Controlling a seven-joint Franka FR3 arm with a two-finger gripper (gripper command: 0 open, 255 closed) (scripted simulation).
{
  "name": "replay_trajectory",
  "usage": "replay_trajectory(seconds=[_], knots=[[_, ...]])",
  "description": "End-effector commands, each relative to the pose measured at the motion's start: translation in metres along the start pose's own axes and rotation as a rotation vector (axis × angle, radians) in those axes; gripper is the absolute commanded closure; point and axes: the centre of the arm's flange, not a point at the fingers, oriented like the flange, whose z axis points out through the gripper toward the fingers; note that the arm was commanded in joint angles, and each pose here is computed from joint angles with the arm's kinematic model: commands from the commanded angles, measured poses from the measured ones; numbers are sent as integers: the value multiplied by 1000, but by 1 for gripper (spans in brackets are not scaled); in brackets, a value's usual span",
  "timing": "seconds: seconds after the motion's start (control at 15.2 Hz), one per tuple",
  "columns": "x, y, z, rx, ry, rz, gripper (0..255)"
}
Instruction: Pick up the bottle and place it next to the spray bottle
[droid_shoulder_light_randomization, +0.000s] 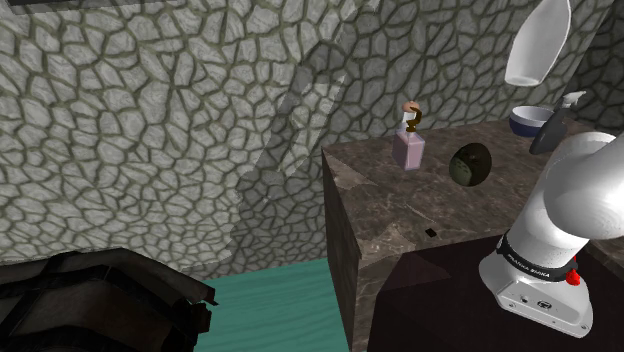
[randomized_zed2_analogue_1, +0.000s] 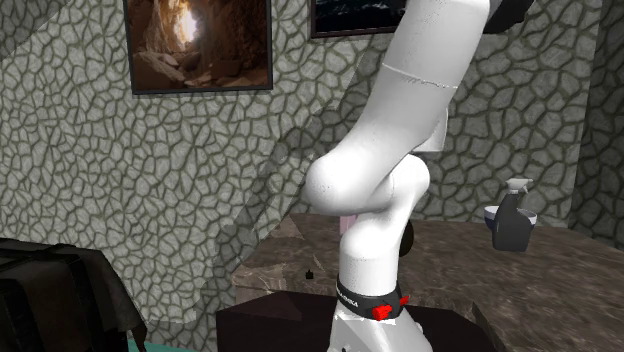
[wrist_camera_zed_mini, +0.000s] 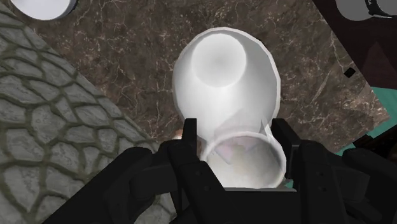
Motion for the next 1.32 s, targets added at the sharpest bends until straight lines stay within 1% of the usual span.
replay_trajectory(seconds=[0.0, 0.59, 1.25], knots=[[-12, 25, 1, -3, -1, -1, 255], [-58, 133, -1, -3, -1, -1, 255], [-60, 133, 52, -2, -1, -1, 255]])
